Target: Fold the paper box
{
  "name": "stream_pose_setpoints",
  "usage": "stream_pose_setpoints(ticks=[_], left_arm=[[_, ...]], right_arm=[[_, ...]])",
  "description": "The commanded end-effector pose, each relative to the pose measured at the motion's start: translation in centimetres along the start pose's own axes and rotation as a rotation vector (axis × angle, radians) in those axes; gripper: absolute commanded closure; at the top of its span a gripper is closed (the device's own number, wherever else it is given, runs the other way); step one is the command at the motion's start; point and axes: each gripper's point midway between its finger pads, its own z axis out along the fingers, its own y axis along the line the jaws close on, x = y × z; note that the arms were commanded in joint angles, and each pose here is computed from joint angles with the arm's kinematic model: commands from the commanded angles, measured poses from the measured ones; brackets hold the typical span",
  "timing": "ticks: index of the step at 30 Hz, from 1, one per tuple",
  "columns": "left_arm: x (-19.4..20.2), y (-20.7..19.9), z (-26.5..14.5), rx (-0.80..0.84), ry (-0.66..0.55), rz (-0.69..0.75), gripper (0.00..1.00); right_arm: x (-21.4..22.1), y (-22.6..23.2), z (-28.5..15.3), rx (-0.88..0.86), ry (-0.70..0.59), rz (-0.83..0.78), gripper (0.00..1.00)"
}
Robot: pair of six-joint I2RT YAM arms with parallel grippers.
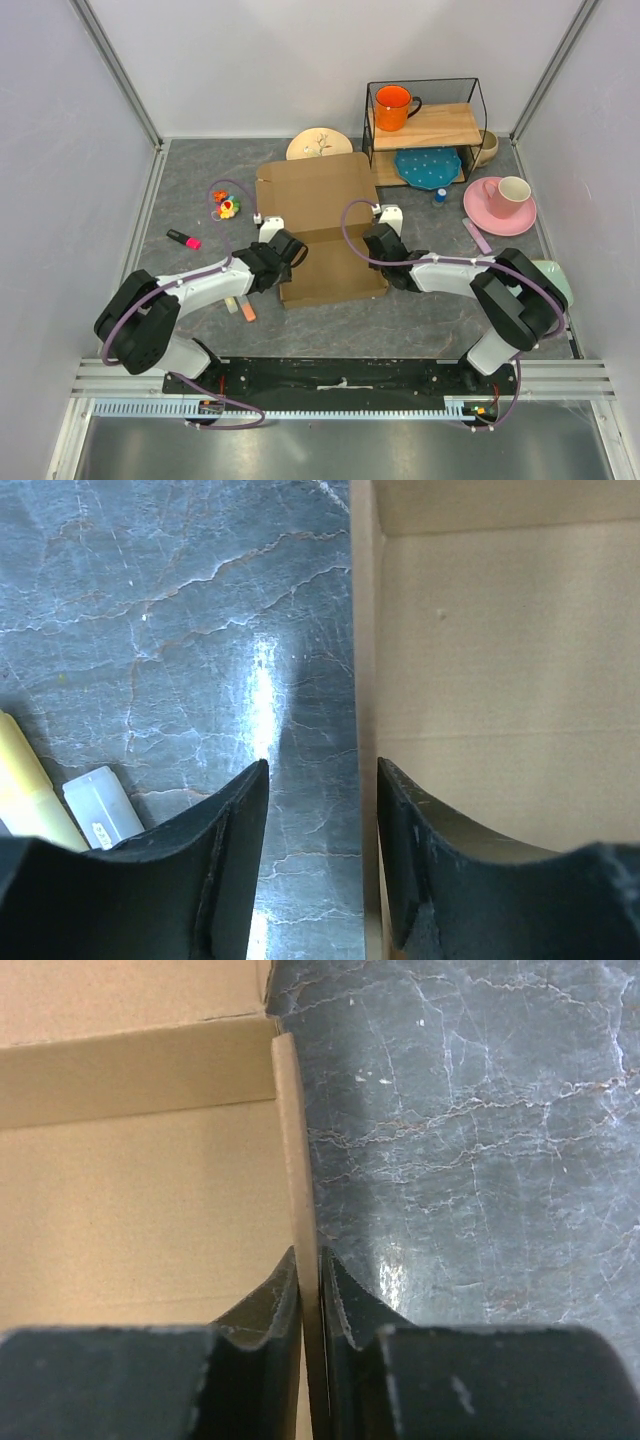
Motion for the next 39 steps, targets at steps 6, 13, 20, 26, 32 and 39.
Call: stream_pose_setpoints(ticks=[6, 13, 20, 26, 32, 39], left_arm=[[-2.5, -0.1, -0.4, 0.013, -0.055, -0.150, 0.43], [-5.6, -0.8, -0.9, 0.090, -0.105, -0.214, 0.36], [-5.9, 0.0, 1.2, 0.063, -0.076, -0.206, 0.35], [-6.5, -0.4, 2.6, 0.065, -0.071, -0.212, 0.42], [-5.6, -0.3, 3.9, 0.038, -0.044, -0.190, 0.70], [-4.8, 0.2, 4.7, 0.010, -0.053, -0.162, 0.98]], right_arm=[[0.5, 0.0, -0.3, 0.009, -0.043, -0.043, 1.00], [1.7, -0.3, -0.5, 0.006, -0.038, -0.082, 1.00], [2.0, -0.1, -0.6, -0.001, -0.039, -0.096, 1.00], [2.1, 0.2, -0.7, -0.008, -0.040, -0.102, 1.00], [2.2, 0.2, -0.8, -0.011, -0.040, -0.099, 1.00], [1.9, 0.2, -0.9, -0.012, -0.048, -0.090, 1.00]])
